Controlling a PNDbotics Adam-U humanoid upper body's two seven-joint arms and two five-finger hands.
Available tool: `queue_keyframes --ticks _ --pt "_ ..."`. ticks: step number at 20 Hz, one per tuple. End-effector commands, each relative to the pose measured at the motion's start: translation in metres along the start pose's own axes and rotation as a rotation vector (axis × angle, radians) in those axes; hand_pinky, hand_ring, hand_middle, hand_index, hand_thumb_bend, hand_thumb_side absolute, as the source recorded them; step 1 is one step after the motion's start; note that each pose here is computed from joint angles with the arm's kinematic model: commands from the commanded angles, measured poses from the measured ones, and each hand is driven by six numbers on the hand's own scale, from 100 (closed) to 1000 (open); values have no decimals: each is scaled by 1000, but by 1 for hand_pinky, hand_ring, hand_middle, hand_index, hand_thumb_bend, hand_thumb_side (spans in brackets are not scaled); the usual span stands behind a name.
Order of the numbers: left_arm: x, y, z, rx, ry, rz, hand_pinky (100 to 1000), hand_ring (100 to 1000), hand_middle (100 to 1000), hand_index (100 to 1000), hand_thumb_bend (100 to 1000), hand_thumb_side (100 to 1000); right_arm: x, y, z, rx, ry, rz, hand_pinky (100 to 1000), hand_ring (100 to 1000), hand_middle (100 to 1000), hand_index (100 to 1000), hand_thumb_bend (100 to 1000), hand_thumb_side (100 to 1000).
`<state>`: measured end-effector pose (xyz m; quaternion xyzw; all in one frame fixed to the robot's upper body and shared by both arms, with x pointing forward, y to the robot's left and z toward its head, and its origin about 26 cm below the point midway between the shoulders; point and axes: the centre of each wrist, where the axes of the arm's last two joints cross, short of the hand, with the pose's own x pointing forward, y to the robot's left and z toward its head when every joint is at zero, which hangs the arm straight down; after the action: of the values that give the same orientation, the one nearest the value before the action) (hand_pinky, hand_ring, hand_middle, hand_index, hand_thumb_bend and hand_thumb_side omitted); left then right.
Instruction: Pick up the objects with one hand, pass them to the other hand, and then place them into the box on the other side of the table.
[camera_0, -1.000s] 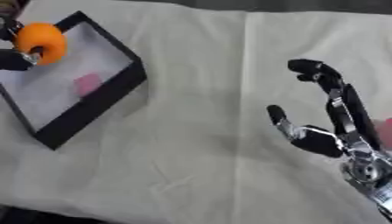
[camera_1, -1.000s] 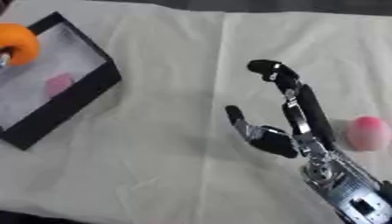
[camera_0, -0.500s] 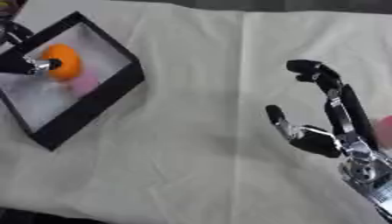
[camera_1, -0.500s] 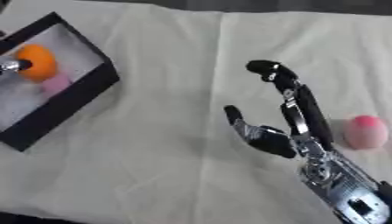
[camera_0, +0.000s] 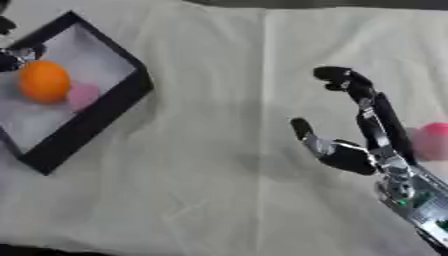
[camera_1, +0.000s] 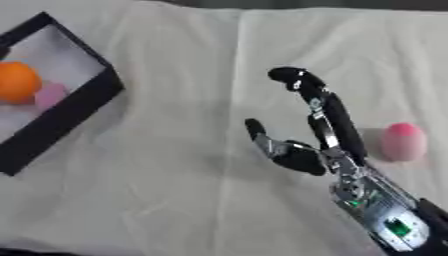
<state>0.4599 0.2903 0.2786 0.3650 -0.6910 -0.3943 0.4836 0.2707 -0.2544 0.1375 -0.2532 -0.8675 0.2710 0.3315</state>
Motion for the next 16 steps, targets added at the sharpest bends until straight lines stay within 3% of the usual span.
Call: queue_keyframes --ticks 1,7,10,12,13,16 --pt "38 30 5 64 -124 70 972 689 655 769 100 494 0 -11 -1 -5 -20 40 781 867 803 849 396 420" --pt "86 39 24 33 -303 145 970 679 661 761 100 515 -10 -17 21 65 19 101 797 879 820 854 426 392" --pt "92 41 31 18 -329 174 970 674 660 754 100 518 -13 -18 34 105 43 141 800 880 823 853 437 390" --pt "92 42 36 17 -334 194 973 668 657 750 100 521 -15 -18 44 129 71 164 805 879 821 850 521 394" --pt "91 43 38 19 -334 206 974 664 651 744 100 529 -16 -17 49 140 84 178 805 878 819 847 478 329" --pt "87 44 45 34 -334 250 977 656 644 738 100 539 -17 -15 65 166 127 205 804 873 812 840 495 301"
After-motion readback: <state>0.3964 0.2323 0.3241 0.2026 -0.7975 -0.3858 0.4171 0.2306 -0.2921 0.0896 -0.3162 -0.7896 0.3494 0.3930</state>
